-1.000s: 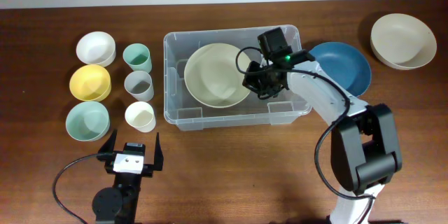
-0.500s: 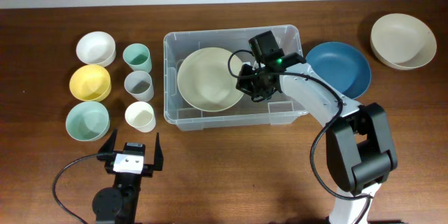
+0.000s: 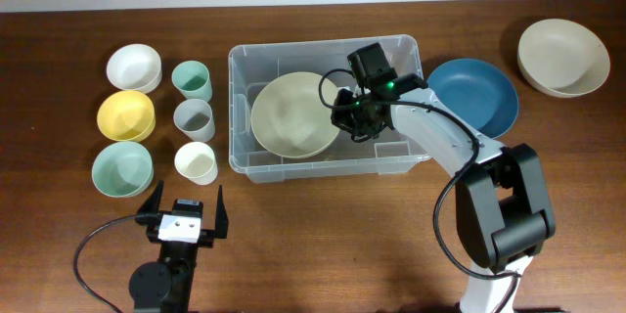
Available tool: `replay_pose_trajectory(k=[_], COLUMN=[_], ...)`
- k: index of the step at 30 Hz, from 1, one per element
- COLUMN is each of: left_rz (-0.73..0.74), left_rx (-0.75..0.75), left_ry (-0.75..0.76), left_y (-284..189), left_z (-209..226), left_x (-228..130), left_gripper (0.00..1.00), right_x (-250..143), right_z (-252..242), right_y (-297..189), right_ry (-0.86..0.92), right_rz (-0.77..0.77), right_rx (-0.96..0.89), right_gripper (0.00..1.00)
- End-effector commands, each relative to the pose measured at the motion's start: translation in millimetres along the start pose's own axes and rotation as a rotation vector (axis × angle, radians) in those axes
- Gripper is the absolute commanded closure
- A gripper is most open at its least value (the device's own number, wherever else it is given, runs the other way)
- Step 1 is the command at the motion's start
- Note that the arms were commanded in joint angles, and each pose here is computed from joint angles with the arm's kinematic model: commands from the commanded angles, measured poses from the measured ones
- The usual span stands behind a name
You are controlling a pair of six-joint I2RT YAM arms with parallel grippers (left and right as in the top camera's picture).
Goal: Pack container
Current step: 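Lower the cream bowl into the container and release it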
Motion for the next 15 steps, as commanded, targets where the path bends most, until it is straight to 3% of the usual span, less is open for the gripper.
replay_pose_trajectory(k=[1, 7, 8, 13, 15], left_rz=[0.005, 0.005, 0.005, 0.005, 0.005], left_rx=[0.006, 0.006, 0.006, 0.006, 0.006], left_ry=[0.012, 0.012, 0.012, 0.012, 0.012], left_y=[-0.3, -0.3, -0.3, -0.3, -0.3], left_z=[0.7, 0.7, 0.7, 0.7, 0.7], left_x=[-1.5, -1.5, -1.5, -1.5, -1.5], left_gripper=[0.0, 0.0, 0.0, 0.0, 0.0], right_x=[-0.3, -1.8, -1.8, -2.9, -3.9], right_z=[7.9, 8.8, 8.8, 9.6, 10.2], right_y=[-1.7, -1.8, -1.8, -1.8, -1.9], right_ry=[-0.006, -0.006, -0.006, -0.008, -0.01], right_rz=[0.004, 0.017, 0.017, 0.028, 0.036], right_rx=[0.023, 0.031, 0.031, 0.038, 0.044], right_gripper=[0.85, 0.86, 0.82, 0.33, 0.22])
Point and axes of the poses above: each gripper's point midway between its finger pads, its own y axis out along the fingers, its own z axis along the line the jaws close on, x = y × z, the point moved 6 cm from there along -y, back along the fingers, and after that the axes turned 15 degrees about y, right-handed, at the moved point
